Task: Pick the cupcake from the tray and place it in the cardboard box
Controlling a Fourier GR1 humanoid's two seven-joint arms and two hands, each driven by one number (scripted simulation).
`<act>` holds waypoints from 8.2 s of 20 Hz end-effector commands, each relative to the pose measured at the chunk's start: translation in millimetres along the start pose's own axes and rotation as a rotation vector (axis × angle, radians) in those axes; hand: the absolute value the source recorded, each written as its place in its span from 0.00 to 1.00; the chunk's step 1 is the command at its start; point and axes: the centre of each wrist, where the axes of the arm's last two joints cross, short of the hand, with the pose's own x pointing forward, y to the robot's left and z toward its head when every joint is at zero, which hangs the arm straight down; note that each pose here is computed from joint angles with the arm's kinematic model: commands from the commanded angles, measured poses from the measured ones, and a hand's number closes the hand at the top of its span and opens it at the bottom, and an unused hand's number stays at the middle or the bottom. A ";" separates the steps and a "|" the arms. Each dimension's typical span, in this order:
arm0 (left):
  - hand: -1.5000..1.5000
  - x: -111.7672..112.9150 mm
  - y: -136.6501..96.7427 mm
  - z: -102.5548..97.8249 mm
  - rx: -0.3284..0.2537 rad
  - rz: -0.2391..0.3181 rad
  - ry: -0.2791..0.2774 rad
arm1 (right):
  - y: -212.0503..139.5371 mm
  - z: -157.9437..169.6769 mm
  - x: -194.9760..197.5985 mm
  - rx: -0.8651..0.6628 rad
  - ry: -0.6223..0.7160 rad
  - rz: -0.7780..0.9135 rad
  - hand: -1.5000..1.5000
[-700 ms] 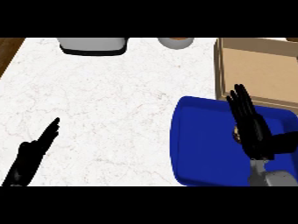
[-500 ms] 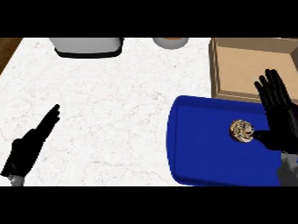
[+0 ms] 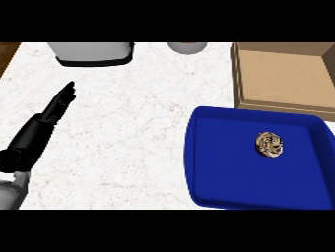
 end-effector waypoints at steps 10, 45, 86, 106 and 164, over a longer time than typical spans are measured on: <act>0.50 3.3 -9.1 -8.2 -0.044 0.000 -0.034 | -25.8 2.1 26.7 0.422 -0.022 0.510 0.00; 0.50 -11.0 -13.5 -24.4 -0.041 0.008 -0.045 | 140.0 -25.4 79.1 0.685 0.304 0.898 0.00; 0.50 0.5 -20.1 -17.3 -0.052 0.015 -0.066 | 180.8 -3.5 -29.7 0.701 0.145 0.942 1.00; 0.50 -3.2 -13.0 -11.8 -0.042 0.009 -0.037 | 166.2 -15.5 32.0 0.829 -0.906 0.501 1.00; 0.50 16.1 -16.2 -39.8 -0.078 -0.003 -0.101 | 3.1 -181.5 -30.5 0.474 -0.117 -0.326 0.00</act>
